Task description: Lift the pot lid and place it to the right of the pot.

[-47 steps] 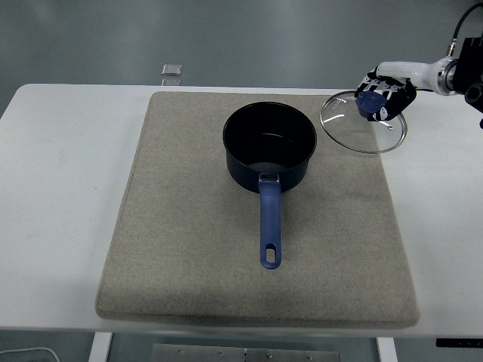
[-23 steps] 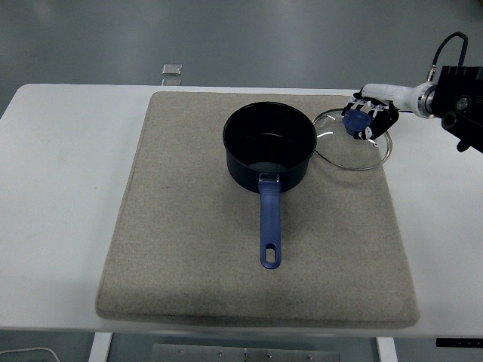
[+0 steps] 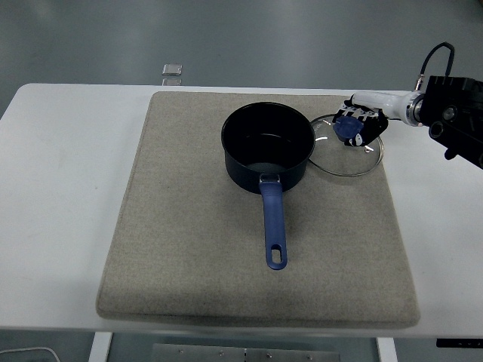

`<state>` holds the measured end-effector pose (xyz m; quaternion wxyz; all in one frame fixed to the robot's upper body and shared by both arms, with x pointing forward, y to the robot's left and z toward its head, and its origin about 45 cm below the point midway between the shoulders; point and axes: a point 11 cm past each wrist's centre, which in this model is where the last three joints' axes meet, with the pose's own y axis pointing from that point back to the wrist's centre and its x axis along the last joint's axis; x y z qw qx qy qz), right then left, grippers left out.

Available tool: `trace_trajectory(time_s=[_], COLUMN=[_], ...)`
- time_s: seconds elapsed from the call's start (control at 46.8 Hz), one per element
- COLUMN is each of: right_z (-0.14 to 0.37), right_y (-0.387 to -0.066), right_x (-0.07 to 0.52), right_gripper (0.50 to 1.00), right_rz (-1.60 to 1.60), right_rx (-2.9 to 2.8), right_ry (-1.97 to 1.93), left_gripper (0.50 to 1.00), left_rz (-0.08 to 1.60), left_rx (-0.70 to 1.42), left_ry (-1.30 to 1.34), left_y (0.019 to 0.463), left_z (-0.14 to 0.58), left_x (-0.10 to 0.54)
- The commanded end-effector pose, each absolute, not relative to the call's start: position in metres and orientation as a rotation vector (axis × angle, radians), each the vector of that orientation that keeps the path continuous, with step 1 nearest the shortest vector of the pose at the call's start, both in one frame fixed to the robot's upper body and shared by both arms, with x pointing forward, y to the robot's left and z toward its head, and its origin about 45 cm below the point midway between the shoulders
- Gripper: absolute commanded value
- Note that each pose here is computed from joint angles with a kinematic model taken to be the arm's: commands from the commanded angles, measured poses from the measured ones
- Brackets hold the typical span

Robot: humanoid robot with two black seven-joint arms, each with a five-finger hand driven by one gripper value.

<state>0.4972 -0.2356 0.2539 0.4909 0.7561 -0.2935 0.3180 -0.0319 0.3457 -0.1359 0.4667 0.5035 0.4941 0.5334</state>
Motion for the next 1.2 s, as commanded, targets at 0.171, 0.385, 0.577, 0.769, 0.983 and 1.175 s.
trace_trajectory(time_s=[0.171, 0.385, 0.577, 0.769, 0.983, 1.175], right_z=[0.254, 0.260, 0.282, 0.305, 0.319, 0.322], right_y=[-0.236, -0.238, -0.240, -0.235, -0.227, -0.219], right_x=[0.497, 0.499, 0.506, 0.513, 0.516, 0.517], right_gripper=[0.846, 0.897, 0.911, 0.911, 0.911, 0.911], right_rz=[0.771, 0.765, 0.801, 0.772, 0.640, 0.438], right_rx=[1.833, 1.836, 1.827, 1.915, 2.069, 2.215], right_ry=[-0.713, -0.723, -0.754, -0.858, -1.002, -1.149], left_gripper=[1.000, 1.000, 1.000, 1.000, 1.000, 1.000], left_rz=[1.309, 1.310, 1.308, 1.309, 1.309, 1.308], left_rx=[1.236, 1.235, 1.235, 1.236, 1.236, 1.235], left_ry=[1.213, 1.211, 1.213, 1.213, 1.213, 1.213], left_y=[0.346, 0.346, 0.346, 0.346, 0.346, 0.346], left_z=[-0.136, -0.136, -0.136, -0.136, -0.136, -0.136], left_x=[-0.032, -0.031, -0.032, -0.032, -0.032, -0.032])
